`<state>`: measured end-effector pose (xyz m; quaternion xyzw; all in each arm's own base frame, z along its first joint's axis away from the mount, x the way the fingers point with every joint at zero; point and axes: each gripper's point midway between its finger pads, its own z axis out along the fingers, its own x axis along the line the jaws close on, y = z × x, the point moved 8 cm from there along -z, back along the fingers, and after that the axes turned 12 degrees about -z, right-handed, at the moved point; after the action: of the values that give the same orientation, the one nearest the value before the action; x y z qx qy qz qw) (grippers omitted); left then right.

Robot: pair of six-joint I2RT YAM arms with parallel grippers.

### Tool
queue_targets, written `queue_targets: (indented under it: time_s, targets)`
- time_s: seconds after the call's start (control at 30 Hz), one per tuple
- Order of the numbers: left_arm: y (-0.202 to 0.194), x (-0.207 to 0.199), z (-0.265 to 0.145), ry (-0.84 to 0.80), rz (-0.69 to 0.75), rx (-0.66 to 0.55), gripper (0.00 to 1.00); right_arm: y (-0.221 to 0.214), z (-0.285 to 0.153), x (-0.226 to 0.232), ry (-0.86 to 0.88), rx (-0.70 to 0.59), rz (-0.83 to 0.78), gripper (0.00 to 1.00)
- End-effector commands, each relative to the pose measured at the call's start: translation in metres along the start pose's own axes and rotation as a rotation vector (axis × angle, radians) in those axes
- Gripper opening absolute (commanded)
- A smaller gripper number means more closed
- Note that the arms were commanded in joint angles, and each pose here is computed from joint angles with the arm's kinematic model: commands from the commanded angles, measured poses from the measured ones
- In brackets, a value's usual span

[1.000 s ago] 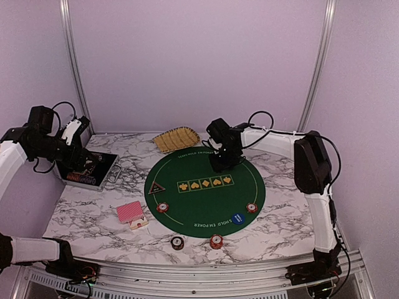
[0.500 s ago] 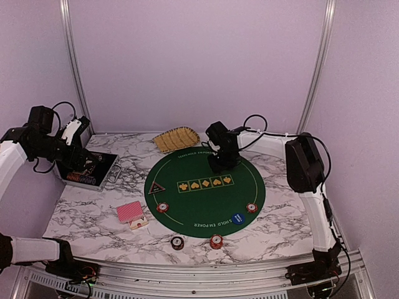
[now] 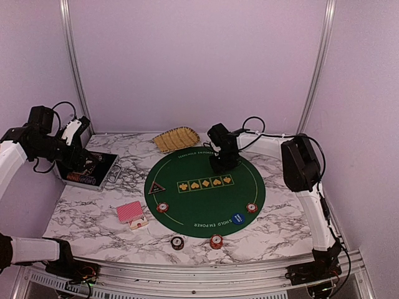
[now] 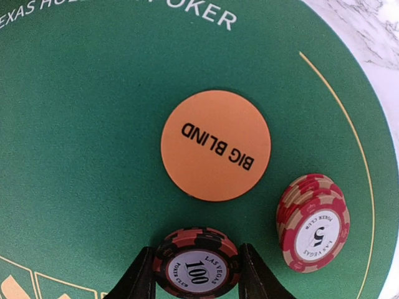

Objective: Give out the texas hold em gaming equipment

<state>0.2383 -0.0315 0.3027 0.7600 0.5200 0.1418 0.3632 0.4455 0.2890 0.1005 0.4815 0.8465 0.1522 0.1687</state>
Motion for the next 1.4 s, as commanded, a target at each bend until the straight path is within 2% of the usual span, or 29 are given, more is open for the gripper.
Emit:
queue_targets:
  time_s: [0.0,0.43,0.6,0.87,1.03,1.17,1.37]
  targets:
    - [-0.001,-0.004,-0.007,-0.005,0.006,0.0,0.99,0.008,0.0,-0.005,-0.019,-0.032,0.033,0.22]
    - [-0.001,-0.006,-0.009,-0.016,0.011,-0.006,0.99,0.006,-0.007,-0.006,-0.016,-0.045,0.054,0.49]
    - [-0.001,-0.006,-0.009,-0.018,0.013,-0.006,0.99,0.008,-0.013,-0.007,-0.015,-0.061,0.06,0.54]
    - [-0.001,-0.007,-0.01,-0.015,0.015,-0.007,0.99,0.013,-0.04,0.001,-0.005,-0.105,0.05,0.53]
    - [-0.001,-0.007,-0.011,-0.012,0.015,-0.007,0.99,0.013,-0.077,0.019,-0.01,-0.154,0.017,0.54]
    - [-0.001,-0.007,-0.012,-0.007,0.016,-0.008,0.99,0.007,-0.115,0.049,0.008,-0.19,-0.068,0.59]
    - [-0.003,-0.007,-0.013,-0.001,0.02,-0.005,0.99,-0.024,-0.161,0.114,0.114,-0.185,-0.236,0.78]
